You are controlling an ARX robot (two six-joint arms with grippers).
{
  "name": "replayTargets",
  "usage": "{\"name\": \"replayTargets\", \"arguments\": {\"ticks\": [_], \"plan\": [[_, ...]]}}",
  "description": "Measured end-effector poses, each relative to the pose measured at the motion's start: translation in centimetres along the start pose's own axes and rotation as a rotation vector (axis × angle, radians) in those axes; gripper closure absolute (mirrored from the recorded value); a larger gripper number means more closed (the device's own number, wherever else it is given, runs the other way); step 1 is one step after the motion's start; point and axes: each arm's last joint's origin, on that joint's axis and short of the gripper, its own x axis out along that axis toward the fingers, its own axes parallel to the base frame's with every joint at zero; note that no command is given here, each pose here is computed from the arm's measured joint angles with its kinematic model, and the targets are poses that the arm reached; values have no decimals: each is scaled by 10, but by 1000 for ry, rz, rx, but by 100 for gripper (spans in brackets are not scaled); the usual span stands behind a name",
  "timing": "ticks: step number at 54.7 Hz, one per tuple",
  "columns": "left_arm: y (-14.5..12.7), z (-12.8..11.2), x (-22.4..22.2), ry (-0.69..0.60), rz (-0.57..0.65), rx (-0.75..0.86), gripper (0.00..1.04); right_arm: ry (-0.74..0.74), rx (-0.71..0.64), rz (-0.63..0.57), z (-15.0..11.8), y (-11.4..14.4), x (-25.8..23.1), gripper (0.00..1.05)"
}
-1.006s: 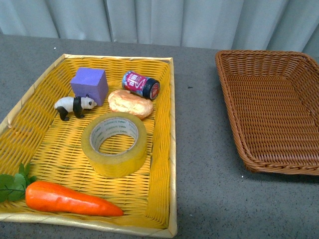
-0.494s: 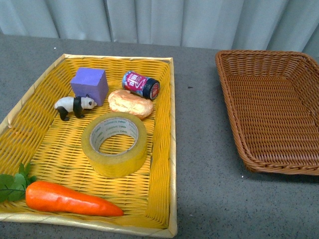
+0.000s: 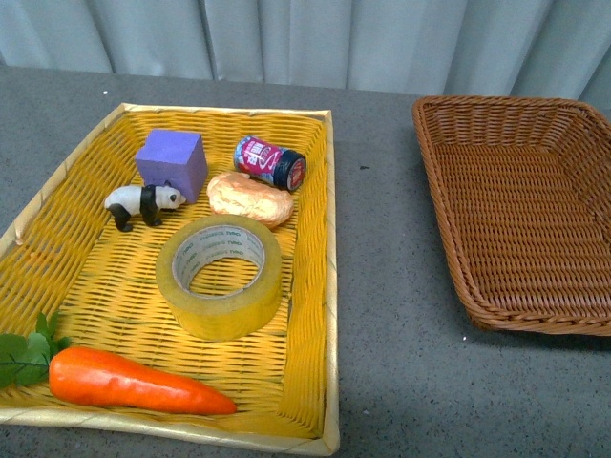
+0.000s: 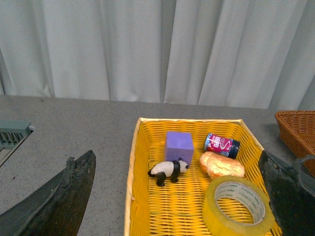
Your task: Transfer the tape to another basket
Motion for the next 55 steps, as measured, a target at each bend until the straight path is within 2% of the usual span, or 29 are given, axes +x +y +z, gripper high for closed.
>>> {"name": "replayTargets", "arguments": {"ticks": [21, 27, 41, 55], "plan": [[0, 0, 0, 0, 0, 0, 7, 0, 0, 0, 0, 0, 0, 9], [-2, -7, 7, 219, 49, -47, 7, 0, 0, 0, 0, 0, 0, 9], [-19, -8, 62, 352, -15, -144, 7, 0, 0, 0, 0, 0, 0, 9], [-48, -50, 115, 608, -102, -152, 7, 0, 0, 0, 0, 0, 0, 9]]}}
